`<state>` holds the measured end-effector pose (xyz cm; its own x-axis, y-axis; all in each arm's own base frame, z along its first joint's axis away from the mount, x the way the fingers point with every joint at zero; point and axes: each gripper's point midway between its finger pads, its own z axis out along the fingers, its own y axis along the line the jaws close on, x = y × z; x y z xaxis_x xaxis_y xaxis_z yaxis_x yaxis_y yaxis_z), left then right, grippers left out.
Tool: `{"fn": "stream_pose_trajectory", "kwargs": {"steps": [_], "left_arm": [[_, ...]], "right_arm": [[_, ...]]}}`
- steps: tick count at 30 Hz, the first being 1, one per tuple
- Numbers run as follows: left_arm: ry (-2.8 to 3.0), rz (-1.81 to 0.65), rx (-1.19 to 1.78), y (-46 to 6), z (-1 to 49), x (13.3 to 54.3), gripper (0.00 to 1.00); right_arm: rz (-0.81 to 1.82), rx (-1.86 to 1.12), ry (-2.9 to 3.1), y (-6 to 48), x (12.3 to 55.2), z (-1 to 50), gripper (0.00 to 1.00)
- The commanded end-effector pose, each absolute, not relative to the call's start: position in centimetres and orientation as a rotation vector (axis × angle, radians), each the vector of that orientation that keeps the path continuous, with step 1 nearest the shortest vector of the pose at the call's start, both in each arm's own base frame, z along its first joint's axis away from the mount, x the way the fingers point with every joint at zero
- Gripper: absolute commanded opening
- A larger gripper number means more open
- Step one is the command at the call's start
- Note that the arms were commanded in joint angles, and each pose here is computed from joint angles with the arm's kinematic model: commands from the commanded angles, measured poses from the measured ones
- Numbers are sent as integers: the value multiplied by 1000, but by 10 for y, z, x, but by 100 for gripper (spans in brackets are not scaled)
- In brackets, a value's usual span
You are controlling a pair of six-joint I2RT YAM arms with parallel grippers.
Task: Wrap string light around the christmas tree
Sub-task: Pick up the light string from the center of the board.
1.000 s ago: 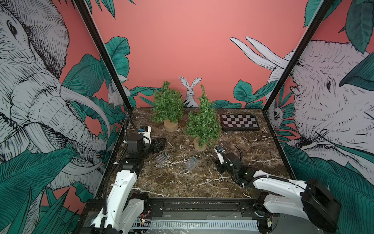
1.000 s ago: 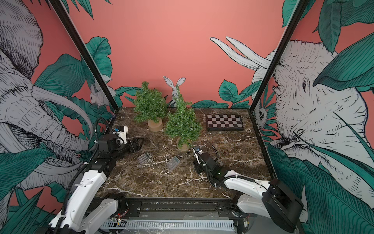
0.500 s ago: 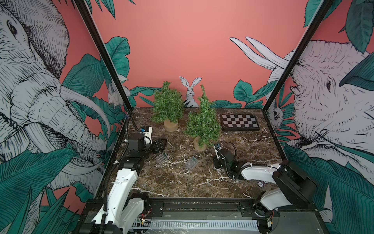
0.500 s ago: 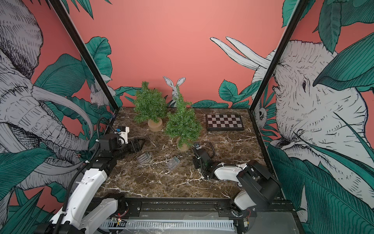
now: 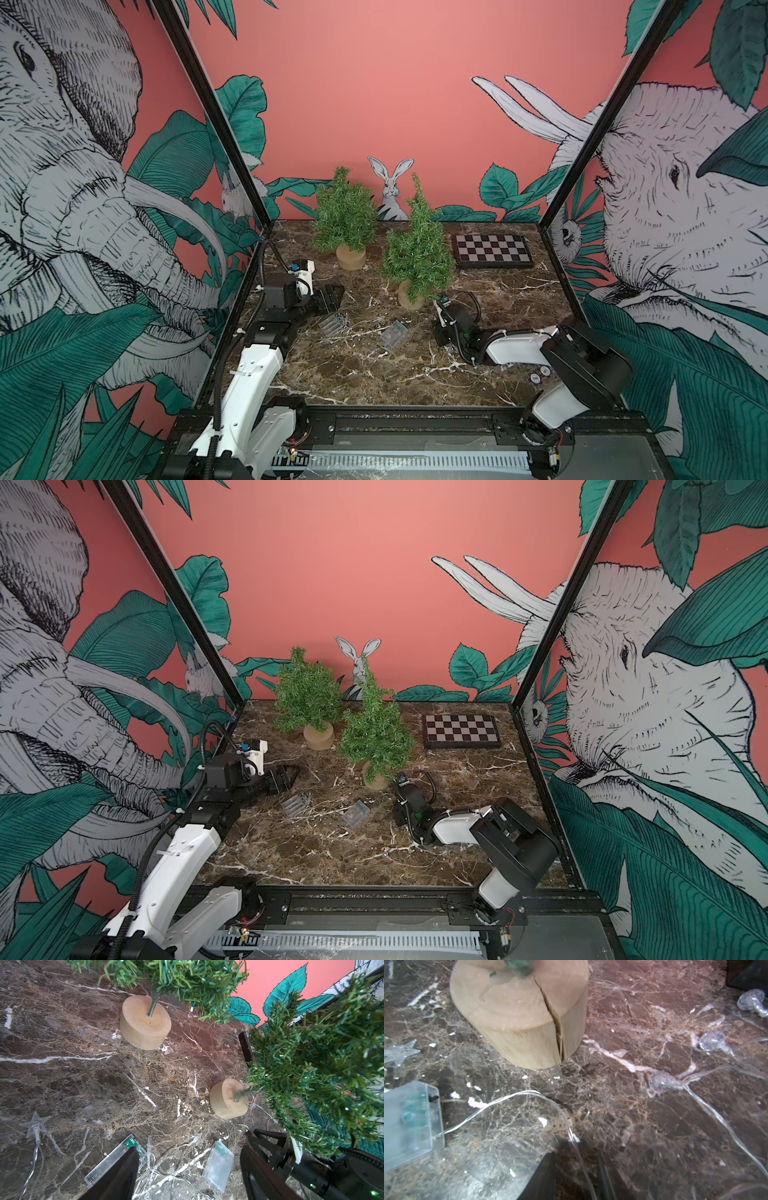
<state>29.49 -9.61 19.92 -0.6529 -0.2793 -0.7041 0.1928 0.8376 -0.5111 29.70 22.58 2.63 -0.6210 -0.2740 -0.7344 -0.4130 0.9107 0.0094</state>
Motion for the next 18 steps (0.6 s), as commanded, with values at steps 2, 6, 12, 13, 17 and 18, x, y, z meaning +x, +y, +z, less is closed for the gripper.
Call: {"fn": "stream_pose_trajectory", "kwargs": {"steps": [2, 6, 12, 13, 17, 18], "left_arm": [[2139, -729, -44, -98, 214, 296, 78], [2128, -750, -31, -101, 218, 295, 79], [2115, -768, -6, -104, 221, 294, 80], [2113, -780, 4, -106, 222, 293, 80], [2098, -838, 38, -114, 226, 292, 78], [2089, -868, 51, -118, 228, 291, 77]], "right_arm": [[177, -429, 2283, 222, 306, 24, 29], [198, -466, 2284, 227, 305, 21, 13], [278, -522, 2250, 239, 302, 27, 0], [291, -519, 2234, 240, 301, 31, 0], [346, -513, 2113, 240, 297, 60, 0], [361, -518, 2076, 240, 296, 69, 0]]}}
